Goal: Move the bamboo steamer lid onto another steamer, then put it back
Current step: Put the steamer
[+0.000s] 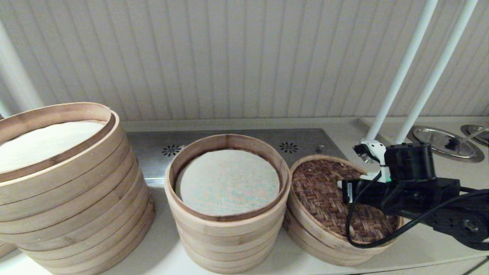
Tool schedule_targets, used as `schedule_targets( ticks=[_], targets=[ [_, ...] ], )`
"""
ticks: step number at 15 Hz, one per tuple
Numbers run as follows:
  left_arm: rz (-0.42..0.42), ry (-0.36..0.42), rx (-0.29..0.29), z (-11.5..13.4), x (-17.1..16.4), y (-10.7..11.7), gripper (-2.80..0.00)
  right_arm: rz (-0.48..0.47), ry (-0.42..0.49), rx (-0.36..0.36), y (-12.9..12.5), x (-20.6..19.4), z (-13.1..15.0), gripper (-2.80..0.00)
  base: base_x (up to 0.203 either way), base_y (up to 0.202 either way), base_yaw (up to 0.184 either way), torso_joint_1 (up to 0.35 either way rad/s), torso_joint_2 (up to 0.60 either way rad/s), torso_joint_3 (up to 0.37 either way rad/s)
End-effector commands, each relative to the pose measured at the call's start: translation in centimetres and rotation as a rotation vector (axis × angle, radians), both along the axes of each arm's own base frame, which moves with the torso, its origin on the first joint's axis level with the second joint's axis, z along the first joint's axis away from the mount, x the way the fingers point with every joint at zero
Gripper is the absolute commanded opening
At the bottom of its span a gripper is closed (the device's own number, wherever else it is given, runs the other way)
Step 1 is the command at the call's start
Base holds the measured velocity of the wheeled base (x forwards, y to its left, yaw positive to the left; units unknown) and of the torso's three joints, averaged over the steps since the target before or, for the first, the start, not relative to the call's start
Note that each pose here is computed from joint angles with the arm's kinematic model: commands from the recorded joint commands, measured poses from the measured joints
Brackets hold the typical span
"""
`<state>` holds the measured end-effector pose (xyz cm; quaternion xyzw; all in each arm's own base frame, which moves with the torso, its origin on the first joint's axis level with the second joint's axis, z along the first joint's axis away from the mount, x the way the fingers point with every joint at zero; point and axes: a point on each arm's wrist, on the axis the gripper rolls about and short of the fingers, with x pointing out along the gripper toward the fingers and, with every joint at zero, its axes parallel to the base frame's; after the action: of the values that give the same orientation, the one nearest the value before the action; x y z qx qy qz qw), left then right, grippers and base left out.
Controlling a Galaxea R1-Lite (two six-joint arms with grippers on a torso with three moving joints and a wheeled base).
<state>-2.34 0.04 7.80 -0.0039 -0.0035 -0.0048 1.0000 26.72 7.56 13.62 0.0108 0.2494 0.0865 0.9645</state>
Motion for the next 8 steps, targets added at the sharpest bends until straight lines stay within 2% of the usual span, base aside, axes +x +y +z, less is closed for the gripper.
schedule_targets(
  ticks=[1,8],
  targets=[
    [0.0,0.0,0.0,0.0,0.0,0.0,-2.8,0.007,-0.01,0.004,0.3,0.23,0.2,-2.8,0.0,0.0,0.0,0.0,0.0,0.0],
    [0.0,-0.001,0.0,0.01,0.0,0.0,-2.8,0.022,-0.013,0.003,0.9,0.59,0.19,-2.8,0.0,0.0,0.0,0.0,0.0,0.0]
  ],
)
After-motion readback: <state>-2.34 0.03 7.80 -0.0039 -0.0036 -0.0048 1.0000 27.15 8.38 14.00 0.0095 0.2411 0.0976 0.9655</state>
